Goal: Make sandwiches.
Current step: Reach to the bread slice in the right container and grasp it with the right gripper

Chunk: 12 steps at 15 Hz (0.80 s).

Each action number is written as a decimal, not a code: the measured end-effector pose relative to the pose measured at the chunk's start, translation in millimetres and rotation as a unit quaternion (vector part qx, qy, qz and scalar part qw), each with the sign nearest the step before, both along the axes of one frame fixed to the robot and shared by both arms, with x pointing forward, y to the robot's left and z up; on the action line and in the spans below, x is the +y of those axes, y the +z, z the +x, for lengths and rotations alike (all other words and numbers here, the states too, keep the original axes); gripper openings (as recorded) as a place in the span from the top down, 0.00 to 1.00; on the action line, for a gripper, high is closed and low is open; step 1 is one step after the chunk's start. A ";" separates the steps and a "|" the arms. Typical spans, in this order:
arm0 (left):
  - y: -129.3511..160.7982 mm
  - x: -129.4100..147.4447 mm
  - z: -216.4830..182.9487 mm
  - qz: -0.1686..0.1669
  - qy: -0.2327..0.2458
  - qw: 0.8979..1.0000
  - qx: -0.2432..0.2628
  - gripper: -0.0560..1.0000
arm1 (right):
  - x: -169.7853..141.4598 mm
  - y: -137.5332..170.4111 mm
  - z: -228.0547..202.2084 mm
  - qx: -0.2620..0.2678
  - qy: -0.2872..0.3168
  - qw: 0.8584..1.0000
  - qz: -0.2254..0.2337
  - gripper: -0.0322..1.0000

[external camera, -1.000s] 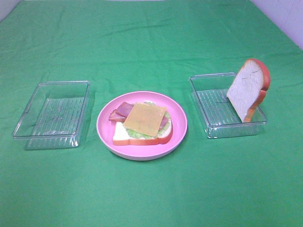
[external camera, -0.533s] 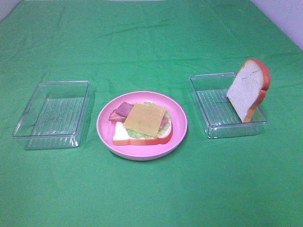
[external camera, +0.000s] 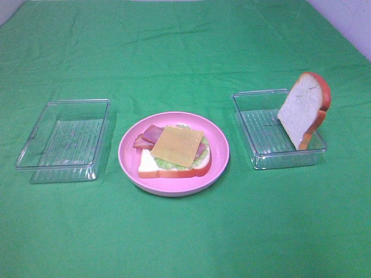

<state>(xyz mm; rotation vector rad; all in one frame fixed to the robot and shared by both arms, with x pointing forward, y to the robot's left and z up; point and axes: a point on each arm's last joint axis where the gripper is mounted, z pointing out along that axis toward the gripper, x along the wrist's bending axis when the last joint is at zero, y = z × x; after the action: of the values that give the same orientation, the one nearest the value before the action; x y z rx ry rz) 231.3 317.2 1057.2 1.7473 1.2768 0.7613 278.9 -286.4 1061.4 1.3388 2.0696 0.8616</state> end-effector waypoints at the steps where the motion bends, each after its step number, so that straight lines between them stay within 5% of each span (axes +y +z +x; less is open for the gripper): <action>1: 0.8 -1.9 2.3 -0.008 -0.004 1.000 -0.014 0.32 | 5.4 7.7 15.6 0.000 0.001 1.000 0.000 0.20; 6: -3.7 -6.0 6.4 -0.018 -0.012 1.000 -0.018 0.32 | 37.0 37.8 107.8 0.059 -0.016 0.998 -0.005 0.23; 8: -3.8 -7.3 6.0 -0.025 -0.017 0.999 -0.015 0.32 | 59.4 44.1 185.3 0.111 -0.045 0.992 -0.029 0.28; 12: -3.9 -7.6 5.8 -0.027 -0.017 0.999 -0.013 0.32 | 72.2 43.9 255.2 0.180 -0.075 0.978 -0.079 0.30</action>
<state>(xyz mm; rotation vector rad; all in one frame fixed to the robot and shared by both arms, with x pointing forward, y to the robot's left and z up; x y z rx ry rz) 237.1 309.6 1053.4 1.7056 1.2350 0.7208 534.1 -214.1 1105.3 1.6316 2.2094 0.4023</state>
